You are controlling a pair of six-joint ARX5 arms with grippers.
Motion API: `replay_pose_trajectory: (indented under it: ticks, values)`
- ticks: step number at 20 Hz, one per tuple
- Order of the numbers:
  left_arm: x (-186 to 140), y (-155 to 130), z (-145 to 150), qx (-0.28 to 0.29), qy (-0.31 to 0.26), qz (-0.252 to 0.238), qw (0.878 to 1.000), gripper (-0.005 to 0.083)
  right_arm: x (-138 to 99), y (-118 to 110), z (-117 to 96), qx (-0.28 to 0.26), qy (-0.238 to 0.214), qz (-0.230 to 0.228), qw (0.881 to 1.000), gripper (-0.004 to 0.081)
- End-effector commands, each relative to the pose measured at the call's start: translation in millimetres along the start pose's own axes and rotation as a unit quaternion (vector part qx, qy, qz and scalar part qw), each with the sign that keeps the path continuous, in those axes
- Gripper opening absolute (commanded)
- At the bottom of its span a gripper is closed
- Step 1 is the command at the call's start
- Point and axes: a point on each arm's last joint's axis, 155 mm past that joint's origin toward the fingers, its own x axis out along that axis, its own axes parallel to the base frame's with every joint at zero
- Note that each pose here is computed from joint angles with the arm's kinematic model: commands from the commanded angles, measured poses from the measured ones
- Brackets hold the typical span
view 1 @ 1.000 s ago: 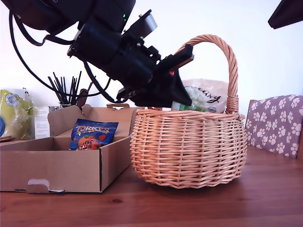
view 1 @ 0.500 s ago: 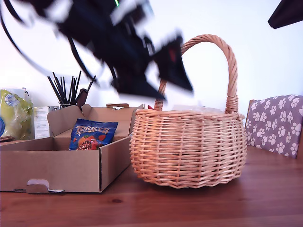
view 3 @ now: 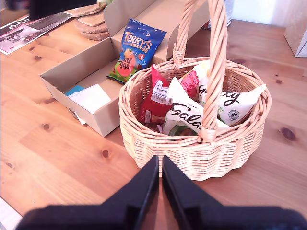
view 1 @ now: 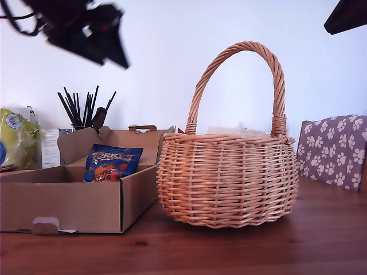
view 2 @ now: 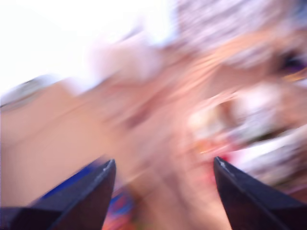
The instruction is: Move the bags of Easter eggs from the cardboard box on the left into the woven basket on the right side.
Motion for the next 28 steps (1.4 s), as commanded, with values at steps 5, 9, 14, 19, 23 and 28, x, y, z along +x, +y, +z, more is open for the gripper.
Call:
replay_pose_trajectory:
  ticks: [5,9,14,19,23,28]
  values:
    - [21,34,-40,0.054,0.019,-0.028,0.998,0.0572,-3,2,8,0.001,-0.013,0.005,1.0,-0.0013]
    - [28,46,-60,0.044,0.037,-0.041,0.998,0.0572,-3,2,8,0.0,-0.013,0.005,1.0,-0.0013]
    - [36,45,-83,0.002,0.065,-0.064,0.996,0.0572,-3,2,8,0.0,-0.013,0.004,1.0,-0.0013]
    - [65,16,-129,-0.106,0.135,-0.102,0.98,0.0612,-3,2,8,-0.002,-0.013,0.004,1.0,-0.0013]
    - [93,-2,-160,-0.122,0.189,-0.065,0.972,0.065,-3,2,8,-0.002,-0.013,0.004,1.0,-0.0013]
    - [109,3,-148,-0.15,0.173,0.012,0.973,0.0734,-3,2,8,-0.002,-0.013,0.004,1.0,-0.0013]
